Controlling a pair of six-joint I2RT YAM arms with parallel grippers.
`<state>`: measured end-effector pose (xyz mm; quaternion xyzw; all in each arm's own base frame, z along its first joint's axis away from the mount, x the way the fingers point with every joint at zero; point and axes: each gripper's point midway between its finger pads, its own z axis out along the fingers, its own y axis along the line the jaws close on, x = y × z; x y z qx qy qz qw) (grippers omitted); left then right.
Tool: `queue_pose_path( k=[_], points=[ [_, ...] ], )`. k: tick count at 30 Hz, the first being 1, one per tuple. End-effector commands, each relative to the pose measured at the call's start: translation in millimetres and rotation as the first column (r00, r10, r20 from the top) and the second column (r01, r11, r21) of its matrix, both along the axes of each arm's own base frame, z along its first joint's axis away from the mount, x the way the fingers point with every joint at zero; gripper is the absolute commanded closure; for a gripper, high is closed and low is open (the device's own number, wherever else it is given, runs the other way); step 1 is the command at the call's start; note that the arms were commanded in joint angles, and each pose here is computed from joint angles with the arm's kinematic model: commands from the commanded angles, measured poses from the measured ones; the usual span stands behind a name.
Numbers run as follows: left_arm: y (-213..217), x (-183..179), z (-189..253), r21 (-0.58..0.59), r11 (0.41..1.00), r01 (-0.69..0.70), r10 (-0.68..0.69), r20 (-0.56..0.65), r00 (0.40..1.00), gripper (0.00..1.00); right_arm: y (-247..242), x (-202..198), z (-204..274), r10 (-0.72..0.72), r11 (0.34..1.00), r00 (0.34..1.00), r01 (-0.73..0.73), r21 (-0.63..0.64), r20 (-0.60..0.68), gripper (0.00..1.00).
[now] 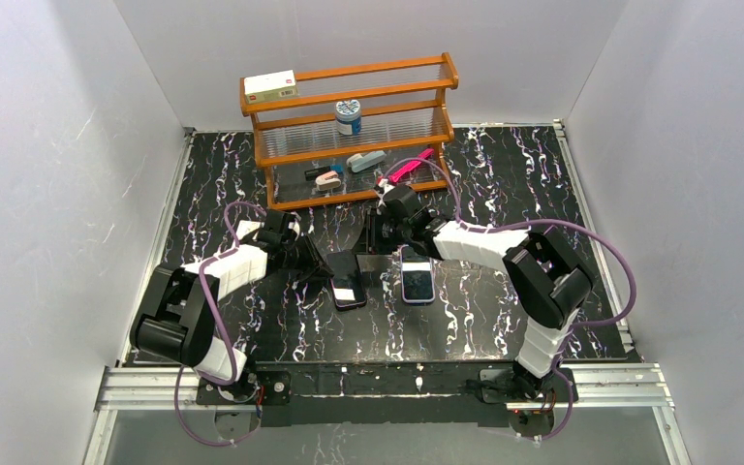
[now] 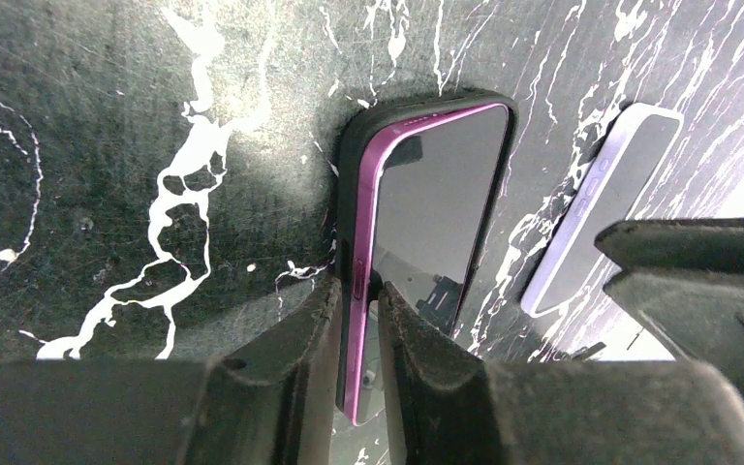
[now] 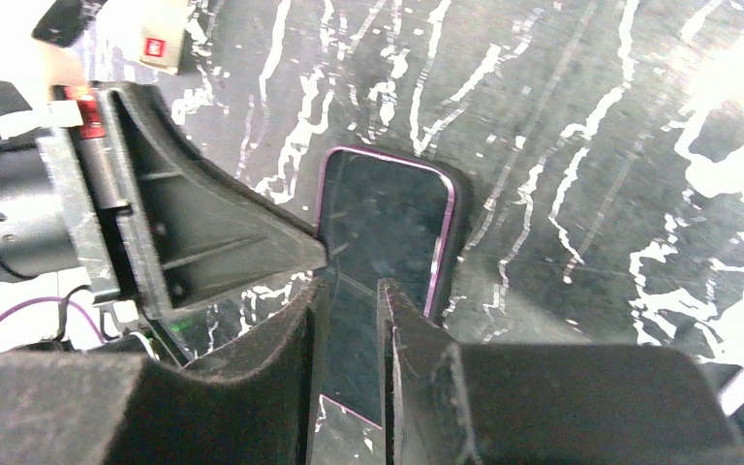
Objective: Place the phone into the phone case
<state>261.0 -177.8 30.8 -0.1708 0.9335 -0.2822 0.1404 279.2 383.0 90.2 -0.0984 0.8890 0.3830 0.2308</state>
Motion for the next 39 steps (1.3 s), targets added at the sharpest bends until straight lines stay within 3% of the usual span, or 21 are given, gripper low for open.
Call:
queue_pose_path(
  k=[1,12,17,25,29,34,39],
  points=[
    [-2,0,8,-0.007,1.000,0.013,-0.013,0.009,1.000,0.83,-7,2,-16,-0.003,0.999,1.000,0.003,-0.033,-0.007,0.65],
    [-15,-3,4,-0.081,0.996,0.035,-0.036,-0.014,0.999,0.94,-5,-12,-55,0.029,0.998,0.993,-0.036,-0.056,-0.113,0.62],
    [-21,-7,-4,-0.095,0.995,0.035,-0.040,-0.044,0.998,1.00,6,-24,-54,0.085,0.996,0.984,-0.080,0.037,-0.154,0.64],
    [-35,-12,-4,-0.137,0.989,0.048,-0.055,-0.045,0.997,1.00,16,-29,-39,0.129,0.980,0.976,-0.099,0.170,-0.174,0.67],
    [-33,-15,-2,-0.132,0.991,0.033,-0.041,-0.056,0.998,0.93,5,-25,-35,0.107,0.974,0.978,-0.067,0.215,-0.180,0.61],
    [-24,-19,-4,-0.088,0.996,0.031,-0.038,-0.082,0.996,0.84,-7,-21,-38,0.066,0.987,0.979,-0.036,0.156,-0.192,0.51],
    [-19,-19,-5,-0.068,0.997,0.026,-0.032,-0.083,0.996,0.81,-19,-23,-45,0.022,0.996,0.980,-0.003,0.092,-0.199,0.46]
  ],
)
